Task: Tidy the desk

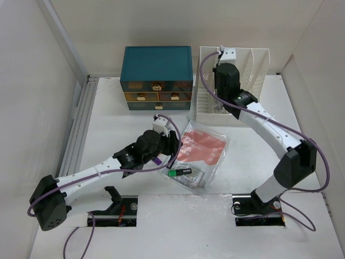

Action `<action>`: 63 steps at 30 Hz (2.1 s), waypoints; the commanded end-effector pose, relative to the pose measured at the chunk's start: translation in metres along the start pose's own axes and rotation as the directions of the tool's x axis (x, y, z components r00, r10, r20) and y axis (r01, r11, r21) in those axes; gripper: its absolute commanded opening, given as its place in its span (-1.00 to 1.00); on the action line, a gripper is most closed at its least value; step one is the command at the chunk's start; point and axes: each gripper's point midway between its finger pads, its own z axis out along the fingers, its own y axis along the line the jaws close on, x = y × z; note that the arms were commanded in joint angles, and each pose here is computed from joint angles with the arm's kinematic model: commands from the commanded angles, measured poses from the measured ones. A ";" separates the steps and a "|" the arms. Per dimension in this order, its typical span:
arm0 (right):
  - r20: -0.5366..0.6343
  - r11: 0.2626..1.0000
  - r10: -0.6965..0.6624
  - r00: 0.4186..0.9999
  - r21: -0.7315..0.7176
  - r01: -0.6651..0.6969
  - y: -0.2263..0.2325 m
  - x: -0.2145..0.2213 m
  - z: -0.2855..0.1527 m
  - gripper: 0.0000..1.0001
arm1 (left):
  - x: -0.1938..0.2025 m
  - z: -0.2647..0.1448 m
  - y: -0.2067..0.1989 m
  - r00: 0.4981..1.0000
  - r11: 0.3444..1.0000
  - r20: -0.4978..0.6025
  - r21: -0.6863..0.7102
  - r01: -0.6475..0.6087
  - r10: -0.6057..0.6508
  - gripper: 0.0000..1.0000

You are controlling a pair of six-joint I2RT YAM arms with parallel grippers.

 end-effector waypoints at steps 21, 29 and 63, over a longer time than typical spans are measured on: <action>0.117 0.981 0.195 0.974 -0.024 -0.194 -0.012 -0.002 0.032 0.10 | -0.011 -0.007 -0.004 0.997 0.999 0.050 0.010 0.052 -0.052 -0.05; 0.188 0.987 0.050 0.981 -0.160 -0.019 -0.024 -0.025 -0.018 1.00 | 0.016 0.010 -0.002 0.998 0.998 0.010 0.038 0.057 -0.057 -0.05; -0.583 0.759 -0.052 0.811 -0.551 -0.347 0.020 0.269 -0.094 0.63 | 0.083 0.091 -0.001 0.986 0.995 -0.132 0.042 -0.093 0.098 -0.18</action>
